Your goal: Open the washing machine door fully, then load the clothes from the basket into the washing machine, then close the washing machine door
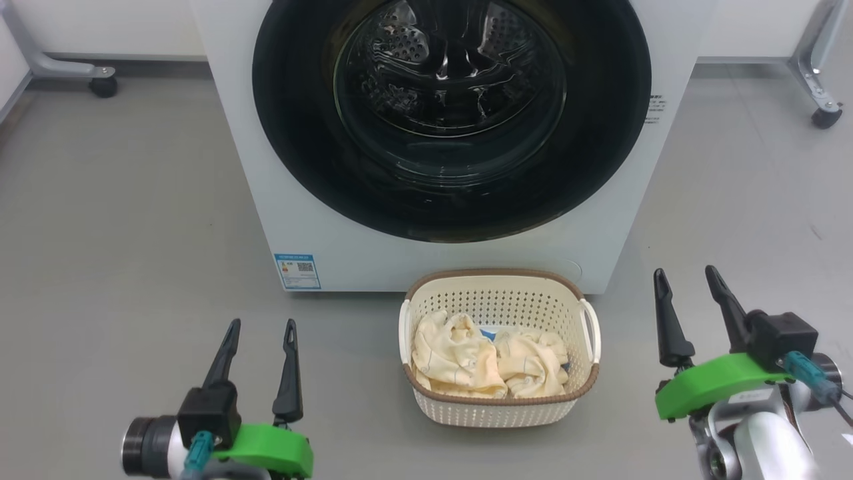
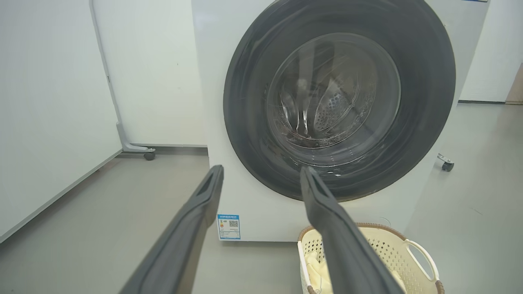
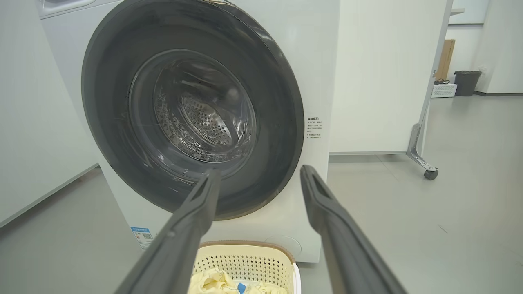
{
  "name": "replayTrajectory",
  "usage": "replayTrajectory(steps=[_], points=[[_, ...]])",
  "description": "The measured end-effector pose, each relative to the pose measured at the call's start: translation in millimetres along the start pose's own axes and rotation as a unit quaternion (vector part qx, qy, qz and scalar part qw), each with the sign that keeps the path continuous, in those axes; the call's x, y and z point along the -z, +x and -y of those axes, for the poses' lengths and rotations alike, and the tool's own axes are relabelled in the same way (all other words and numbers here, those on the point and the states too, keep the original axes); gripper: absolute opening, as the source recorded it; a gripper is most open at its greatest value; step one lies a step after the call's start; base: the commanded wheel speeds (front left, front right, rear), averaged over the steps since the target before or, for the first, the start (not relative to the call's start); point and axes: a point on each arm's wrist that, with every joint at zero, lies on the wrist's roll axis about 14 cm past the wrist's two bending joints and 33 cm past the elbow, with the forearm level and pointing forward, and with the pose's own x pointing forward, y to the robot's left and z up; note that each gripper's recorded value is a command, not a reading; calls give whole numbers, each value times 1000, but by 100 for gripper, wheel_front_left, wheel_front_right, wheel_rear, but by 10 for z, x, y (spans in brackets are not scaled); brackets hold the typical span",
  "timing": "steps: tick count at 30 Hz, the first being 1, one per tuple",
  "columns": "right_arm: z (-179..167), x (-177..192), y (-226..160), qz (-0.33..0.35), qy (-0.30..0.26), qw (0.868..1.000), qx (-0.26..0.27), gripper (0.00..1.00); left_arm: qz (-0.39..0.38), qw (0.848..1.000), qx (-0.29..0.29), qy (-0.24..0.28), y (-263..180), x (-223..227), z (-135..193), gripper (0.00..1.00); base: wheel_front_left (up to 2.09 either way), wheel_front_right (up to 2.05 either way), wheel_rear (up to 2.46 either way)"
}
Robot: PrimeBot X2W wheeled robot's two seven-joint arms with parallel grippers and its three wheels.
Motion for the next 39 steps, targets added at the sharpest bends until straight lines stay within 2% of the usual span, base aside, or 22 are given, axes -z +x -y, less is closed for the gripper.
replayTrajectory(steps=[13,39], points=[[-9,24,27,-5,-9,1000,-3,100,-8,1000,1,8,-6,46,12,100,0,0,0],[23,25,5,-4,13,1000,5,100,-16,1000,-1,-4,-13,97,12,100,0,0,0]])
